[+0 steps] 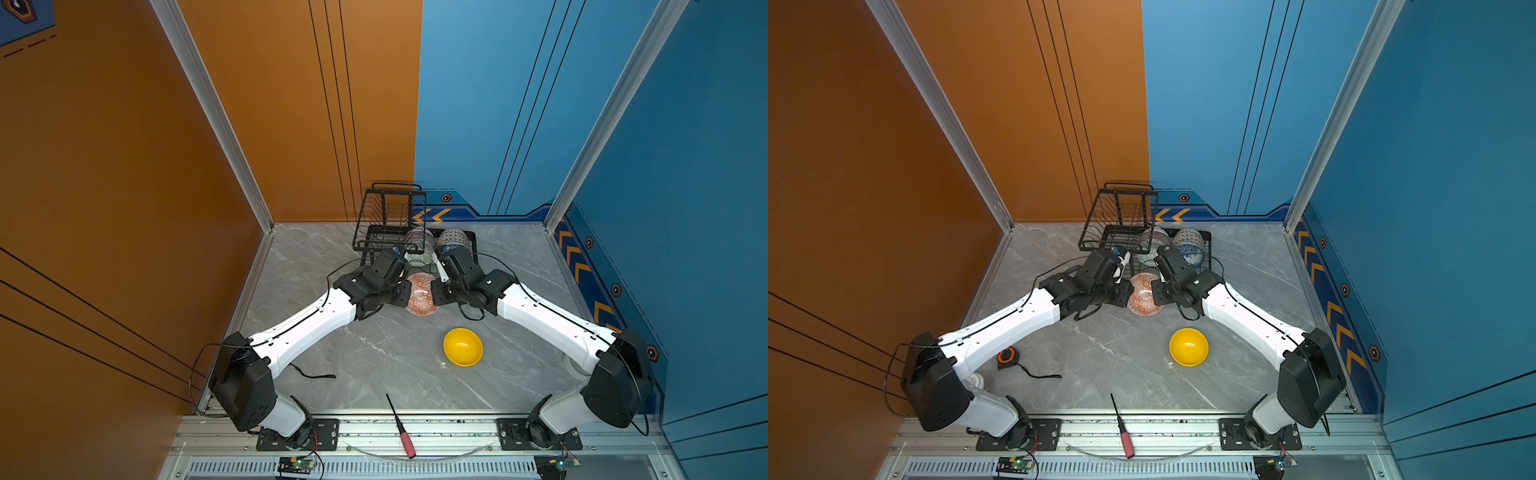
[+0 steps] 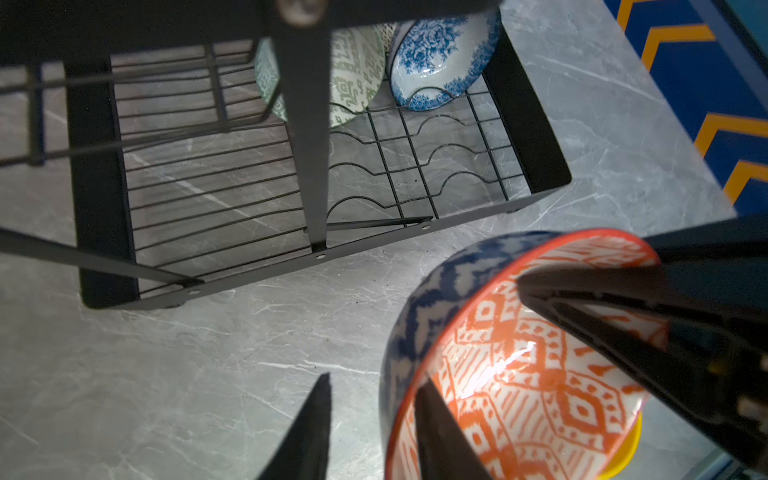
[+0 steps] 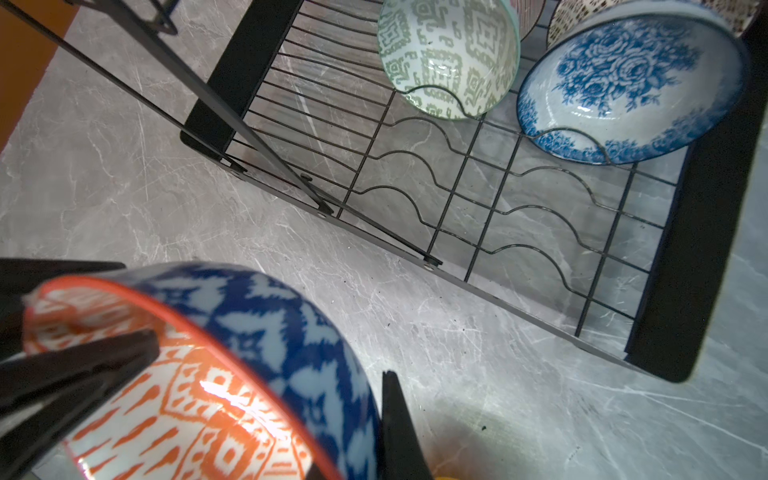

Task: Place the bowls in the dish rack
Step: 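Release the bowl with the left gripper while the right gripper carries it into the rack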

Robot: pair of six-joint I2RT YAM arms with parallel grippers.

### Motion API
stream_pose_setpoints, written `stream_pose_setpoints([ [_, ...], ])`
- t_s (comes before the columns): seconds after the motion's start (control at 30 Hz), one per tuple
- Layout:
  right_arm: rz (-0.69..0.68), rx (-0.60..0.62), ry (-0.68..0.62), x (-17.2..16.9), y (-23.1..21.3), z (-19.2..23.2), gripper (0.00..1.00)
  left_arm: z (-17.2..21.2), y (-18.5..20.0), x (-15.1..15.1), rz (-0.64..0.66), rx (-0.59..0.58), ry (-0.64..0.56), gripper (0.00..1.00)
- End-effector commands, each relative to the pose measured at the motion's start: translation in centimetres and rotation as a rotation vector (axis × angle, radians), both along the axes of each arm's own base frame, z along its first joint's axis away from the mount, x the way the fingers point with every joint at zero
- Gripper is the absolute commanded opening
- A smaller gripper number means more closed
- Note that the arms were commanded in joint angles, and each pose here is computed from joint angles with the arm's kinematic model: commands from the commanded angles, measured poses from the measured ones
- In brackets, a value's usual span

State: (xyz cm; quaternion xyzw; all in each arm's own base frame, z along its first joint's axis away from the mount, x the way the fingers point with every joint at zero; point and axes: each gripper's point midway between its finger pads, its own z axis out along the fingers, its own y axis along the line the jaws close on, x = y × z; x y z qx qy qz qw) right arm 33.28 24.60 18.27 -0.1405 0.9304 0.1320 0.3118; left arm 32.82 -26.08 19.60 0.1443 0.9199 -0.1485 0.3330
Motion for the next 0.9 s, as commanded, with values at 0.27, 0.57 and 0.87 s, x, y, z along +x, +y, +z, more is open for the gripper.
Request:
stream_pose_setpoints([
  [0.27,0.022,-0.123,-0.202,1.7,-3.9,4.2,0.0,2.5,2.8,-0.2,-0.012,0.09,-0.041,0.98],
  [0.57,0.028,-0.345,-0.36,3.1,-7.4,5.7,0.0,3.1,3.6,0.2,-0.024,0.113,-0.031,0.98],
  [0.87,0.112,-0.555,-0.66,5.4,-8.1,7.6,0.0,3.6,3.9,0.7,-0.039,0.11,-0.035,0.98],
])
